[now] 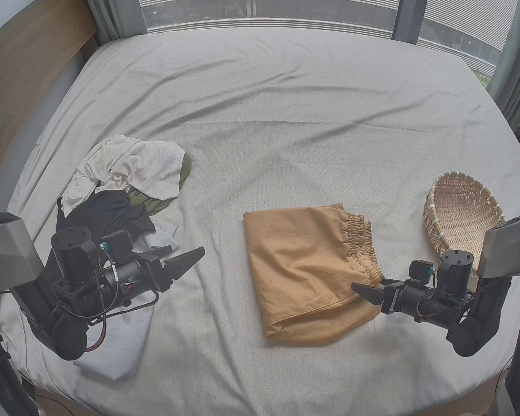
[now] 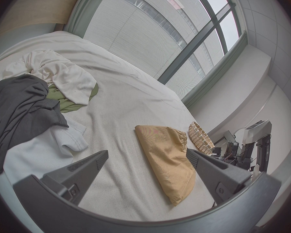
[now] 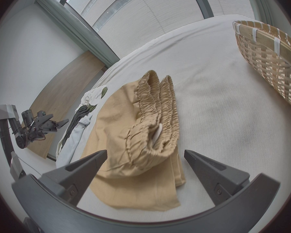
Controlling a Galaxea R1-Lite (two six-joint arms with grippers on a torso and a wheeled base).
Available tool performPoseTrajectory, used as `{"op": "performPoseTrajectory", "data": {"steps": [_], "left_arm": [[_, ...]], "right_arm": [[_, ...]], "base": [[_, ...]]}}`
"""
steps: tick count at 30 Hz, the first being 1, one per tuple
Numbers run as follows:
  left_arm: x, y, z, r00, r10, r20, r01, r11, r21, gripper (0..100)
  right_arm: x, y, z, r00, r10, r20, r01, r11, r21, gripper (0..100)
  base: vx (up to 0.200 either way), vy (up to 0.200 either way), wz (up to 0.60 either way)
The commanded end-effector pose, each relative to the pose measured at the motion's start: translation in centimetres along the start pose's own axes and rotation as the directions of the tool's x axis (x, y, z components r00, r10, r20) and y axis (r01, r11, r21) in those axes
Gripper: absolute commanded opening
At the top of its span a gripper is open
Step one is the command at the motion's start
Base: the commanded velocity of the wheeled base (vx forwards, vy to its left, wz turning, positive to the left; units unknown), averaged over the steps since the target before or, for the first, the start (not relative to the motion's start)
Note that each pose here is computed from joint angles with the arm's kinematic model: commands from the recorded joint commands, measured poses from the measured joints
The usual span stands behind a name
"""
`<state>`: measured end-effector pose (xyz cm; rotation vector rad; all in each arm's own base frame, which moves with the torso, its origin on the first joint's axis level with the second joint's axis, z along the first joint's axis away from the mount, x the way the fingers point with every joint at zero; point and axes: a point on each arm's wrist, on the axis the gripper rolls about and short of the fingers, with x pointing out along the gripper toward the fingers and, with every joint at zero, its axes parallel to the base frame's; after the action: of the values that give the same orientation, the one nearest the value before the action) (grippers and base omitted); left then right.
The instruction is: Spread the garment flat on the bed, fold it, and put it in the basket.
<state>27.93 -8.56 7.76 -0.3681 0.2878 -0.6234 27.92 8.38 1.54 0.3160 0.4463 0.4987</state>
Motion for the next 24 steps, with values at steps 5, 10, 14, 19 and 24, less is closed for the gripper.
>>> {"op": "performPoseTrajectory", "data": {"steps": [5, 10, 14, 19, 24], "left_arm": [[0.1, -0.4, -0.3, 1.000, -0.011, -0.012, 0.011, 1.000, -0.001, 100], [0.2, -0.4, -0.5, 1.000, -0.013, -0.019, 0.013, 1.000, -0.001, 100], [0.2, -0.4, -0.6, 1.000, -0.014, -0.020, 0.014, 1.000, -0.001, 100], [0.4, -0.4, -0.9, 1.000, -0.018, -0.018, 0.018, 1.000, 0.002, 100], [0.6, -0.2, -1.4, 1.000, -0.016, -0.015, 0.016, 1.000, 0.001, 100]], "right_arm": [[0.8, 0.0, 0.5, 1.000, -0.001, 0.031, 0.001, 1.000, -0.008, 100], [0.9, 0.4, 0.3, 1.000, 0.011, 0.025, -0.010, 1.000, -0.013, 0], [0.9, 1.0, 0.4, 0.999, 0.025, 0.026, -0.025, 0.999, -0.021, 0], [0.2, 2.2, 1.0, 0.997, 0.056, 0.044, -0.055, 0.998, -0.040, 0], [-1.1, 3.1, 1.5, 0.996, 0.058, 0.061, -0.054, 0.997, -0.052, 0]], "base": [[0.000, 0.000, 0.00], [0.000, 0.000, 0.00], [0.000, 0.000, 0.00], [0.000, 0.000, 0.00], [0.000, 0.000, 0.00]]}}
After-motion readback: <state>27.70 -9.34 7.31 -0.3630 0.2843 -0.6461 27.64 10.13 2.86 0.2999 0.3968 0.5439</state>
